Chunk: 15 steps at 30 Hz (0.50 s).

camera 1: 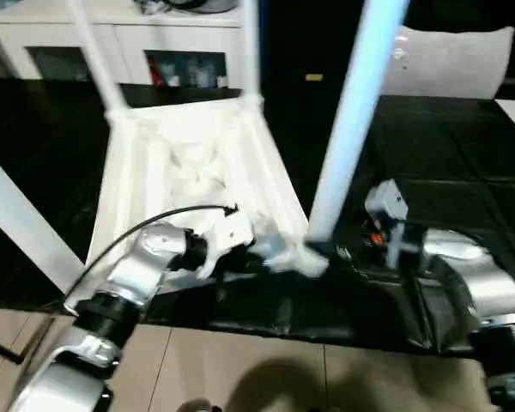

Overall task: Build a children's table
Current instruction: Rotate leg to tighten

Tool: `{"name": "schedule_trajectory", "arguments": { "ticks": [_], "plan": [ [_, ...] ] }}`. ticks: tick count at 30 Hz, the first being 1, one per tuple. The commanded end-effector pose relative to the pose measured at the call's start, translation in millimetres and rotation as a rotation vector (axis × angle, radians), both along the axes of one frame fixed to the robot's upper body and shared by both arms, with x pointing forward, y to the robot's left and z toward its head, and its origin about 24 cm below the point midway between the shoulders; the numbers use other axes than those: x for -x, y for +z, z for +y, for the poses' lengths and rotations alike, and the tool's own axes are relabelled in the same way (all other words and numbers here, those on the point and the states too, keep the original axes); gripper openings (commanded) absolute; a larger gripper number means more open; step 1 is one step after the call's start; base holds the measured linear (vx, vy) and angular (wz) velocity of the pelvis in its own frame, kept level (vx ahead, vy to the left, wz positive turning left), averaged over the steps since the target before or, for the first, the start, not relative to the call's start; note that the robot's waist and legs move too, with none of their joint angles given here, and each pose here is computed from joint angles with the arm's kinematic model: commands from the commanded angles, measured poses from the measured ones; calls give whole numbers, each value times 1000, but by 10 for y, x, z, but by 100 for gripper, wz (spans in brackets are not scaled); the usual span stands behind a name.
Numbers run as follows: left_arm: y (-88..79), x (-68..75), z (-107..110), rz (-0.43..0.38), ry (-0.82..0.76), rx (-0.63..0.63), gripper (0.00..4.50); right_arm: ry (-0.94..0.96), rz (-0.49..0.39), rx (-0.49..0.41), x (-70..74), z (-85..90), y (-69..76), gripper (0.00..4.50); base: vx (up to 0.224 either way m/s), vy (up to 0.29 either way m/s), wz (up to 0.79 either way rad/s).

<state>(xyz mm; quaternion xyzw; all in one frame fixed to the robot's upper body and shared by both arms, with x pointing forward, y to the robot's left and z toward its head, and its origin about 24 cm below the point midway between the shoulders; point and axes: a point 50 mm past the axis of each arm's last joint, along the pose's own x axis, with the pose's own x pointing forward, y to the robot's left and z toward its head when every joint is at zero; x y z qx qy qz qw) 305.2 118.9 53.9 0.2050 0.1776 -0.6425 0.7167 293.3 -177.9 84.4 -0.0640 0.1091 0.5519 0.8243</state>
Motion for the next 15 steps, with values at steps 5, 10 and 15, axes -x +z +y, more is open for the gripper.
{"name": "schedule_trajectory", "arguments": {
  "ticks": [5,10,15],
  "plan": [
    [113,112,-42,-18,-241,-28,0,198,83,-31,83,13,18,348,0,0,0],
    [128,105,-22,-23,-266,-43,0,248,112,-28,93,21,1,300,0,0,0],
    [138,98,-18,-20,-279,-42,0,303,146,-29,128,61,-20,256,0,0,0]
  ]
}}
